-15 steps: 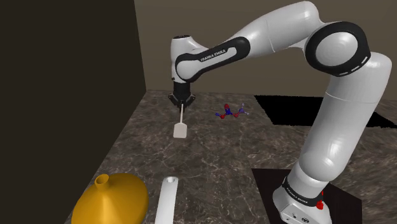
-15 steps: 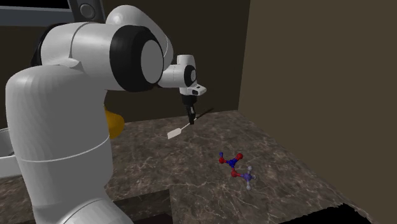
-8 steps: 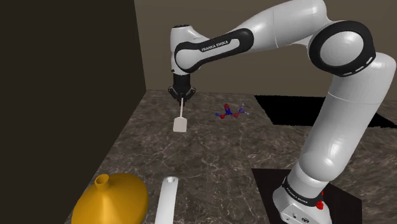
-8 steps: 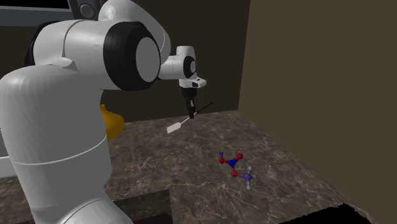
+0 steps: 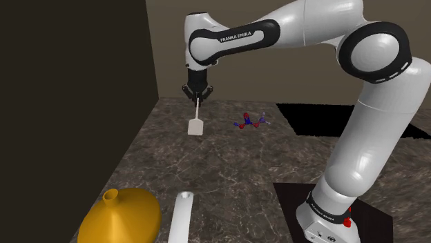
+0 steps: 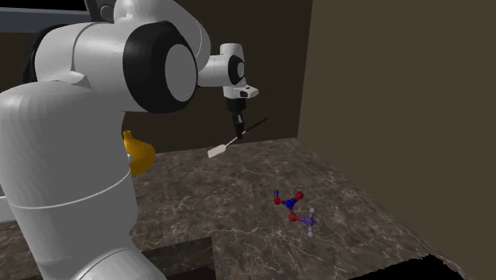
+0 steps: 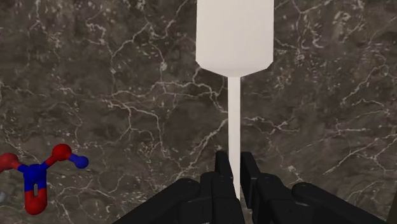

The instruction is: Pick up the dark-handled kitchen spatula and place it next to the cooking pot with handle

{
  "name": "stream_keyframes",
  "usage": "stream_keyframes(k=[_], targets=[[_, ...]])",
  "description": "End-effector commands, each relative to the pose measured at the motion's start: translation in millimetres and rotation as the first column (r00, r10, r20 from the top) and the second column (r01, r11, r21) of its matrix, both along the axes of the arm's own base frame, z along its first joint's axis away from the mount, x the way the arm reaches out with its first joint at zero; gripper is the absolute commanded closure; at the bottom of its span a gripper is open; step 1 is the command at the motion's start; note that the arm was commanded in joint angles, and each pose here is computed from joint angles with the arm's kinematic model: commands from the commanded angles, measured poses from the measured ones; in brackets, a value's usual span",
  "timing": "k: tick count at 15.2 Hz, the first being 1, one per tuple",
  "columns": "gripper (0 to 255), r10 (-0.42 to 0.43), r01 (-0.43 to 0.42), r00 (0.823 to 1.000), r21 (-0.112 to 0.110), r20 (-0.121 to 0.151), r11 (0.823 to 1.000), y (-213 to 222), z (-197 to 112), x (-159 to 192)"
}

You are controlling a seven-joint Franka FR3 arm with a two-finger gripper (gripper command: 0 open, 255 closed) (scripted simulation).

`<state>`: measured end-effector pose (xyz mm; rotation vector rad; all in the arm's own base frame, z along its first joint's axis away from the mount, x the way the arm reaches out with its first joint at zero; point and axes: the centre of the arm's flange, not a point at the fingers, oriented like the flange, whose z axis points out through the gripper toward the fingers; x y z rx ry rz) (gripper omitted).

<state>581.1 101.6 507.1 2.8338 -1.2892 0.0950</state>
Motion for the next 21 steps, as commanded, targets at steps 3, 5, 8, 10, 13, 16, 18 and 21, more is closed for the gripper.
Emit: stream_keyframes(k=[3,5,8,10,13,16,18,21], targets=[[255,0.0,0.0,1.0,0.0,0.0,1.0,1,21,0],[255,0.0,0.0,1.0,0.0,0.0,1.0,1,32,0],[255,0.0,0.0,1.0,0.0,0.0,1.0,1,48,0],[255,0.0,0.0,1.0,0.0,0.0,1.0,1,58,0],[255,0.0,0.0,1.0,0.0,0.0,1.0,6,64,-12],[255,0.0,0.0,1.0,0.0,0.0,1.0,20,64,-49],[255,0.0,0.0,1.0,0.0,0.0,1.0,29,64,-74],[255,0.0,0.0,1.0,0.0,0.0,1.0,43,64,-111]])
